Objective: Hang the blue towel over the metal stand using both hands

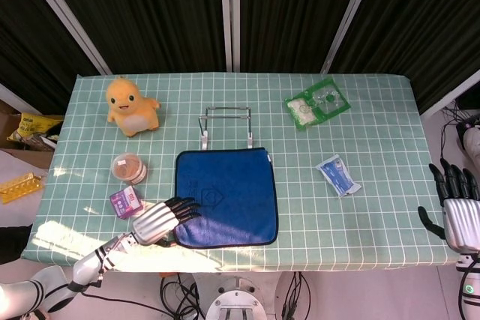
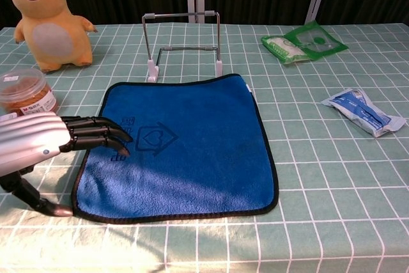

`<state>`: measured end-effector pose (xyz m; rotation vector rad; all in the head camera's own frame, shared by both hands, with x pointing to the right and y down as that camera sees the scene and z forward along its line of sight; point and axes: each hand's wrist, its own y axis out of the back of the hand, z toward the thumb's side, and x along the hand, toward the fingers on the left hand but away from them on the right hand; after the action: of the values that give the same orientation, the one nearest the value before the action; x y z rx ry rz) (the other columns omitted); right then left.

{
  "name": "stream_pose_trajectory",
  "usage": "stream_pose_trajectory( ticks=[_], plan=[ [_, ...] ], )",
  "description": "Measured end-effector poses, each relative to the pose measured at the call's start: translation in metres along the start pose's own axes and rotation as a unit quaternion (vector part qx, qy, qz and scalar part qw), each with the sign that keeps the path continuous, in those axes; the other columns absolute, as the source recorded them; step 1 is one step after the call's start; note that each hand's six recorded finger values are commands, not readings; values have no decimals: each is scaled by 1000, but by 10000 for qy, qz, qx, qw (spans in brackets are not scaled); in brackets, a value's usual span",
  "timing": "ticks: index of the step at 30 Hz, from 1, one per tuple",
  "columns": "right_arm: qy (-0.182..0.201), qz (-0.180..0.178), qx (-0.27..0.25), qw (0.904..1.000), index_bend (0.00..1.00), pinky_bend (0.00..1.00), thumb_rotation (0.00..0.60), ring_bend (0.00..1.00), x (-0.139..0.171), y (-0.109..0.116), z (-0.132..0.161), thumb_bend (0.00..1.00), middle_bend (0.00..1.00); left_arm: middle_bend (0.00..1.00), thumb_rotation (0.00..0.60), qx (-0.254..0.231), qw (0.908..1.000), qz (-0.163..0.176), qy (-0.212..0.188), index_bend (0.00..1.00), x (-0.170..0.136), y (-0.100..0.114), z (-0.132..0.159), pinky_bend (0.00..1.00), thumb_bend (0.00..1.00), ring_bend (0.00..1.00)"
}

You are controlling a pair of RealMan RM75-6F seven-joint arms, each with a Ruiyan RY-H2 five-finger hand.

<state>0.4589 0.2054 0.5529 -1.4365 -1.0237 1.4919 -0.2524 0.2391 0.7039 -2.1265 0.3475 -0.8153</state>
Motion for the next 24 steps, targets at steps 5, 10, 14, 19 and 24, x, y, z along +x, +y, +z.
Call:
stream_pose_trajectory(
  ticks=[5,10,14,19,24],
  plan=[
    [13,-1,1,10000,0,0,600,0,0,-1,1,296,0,139,600,-124,9999,-23,-13,260,0,-2,1,247,76,100],
    [-2,16,9,10000,0,0,600,0,1,-2,0,296,0,145,600,-308,9995,55,-50,295,5,-4,3,247,116,100],
    [-14,20,15,10000,0,0,600,0,1,-1,-1,296,0,147,600,-429,9990,125,-90,314,12,-6,5,247,159,100],
    [-34,31,14,10000,0,0,600,0,0,-2,-3,295,0,157,600,-493,9984,258,-106,358,19,-4,5,249,242,107],
    [-41,74,23,10000,0,0,600,0,0,-4,-4,296,0,172,600,-518,9979,388,-62,437,22,-2,3,254,321,116]
  ],
)
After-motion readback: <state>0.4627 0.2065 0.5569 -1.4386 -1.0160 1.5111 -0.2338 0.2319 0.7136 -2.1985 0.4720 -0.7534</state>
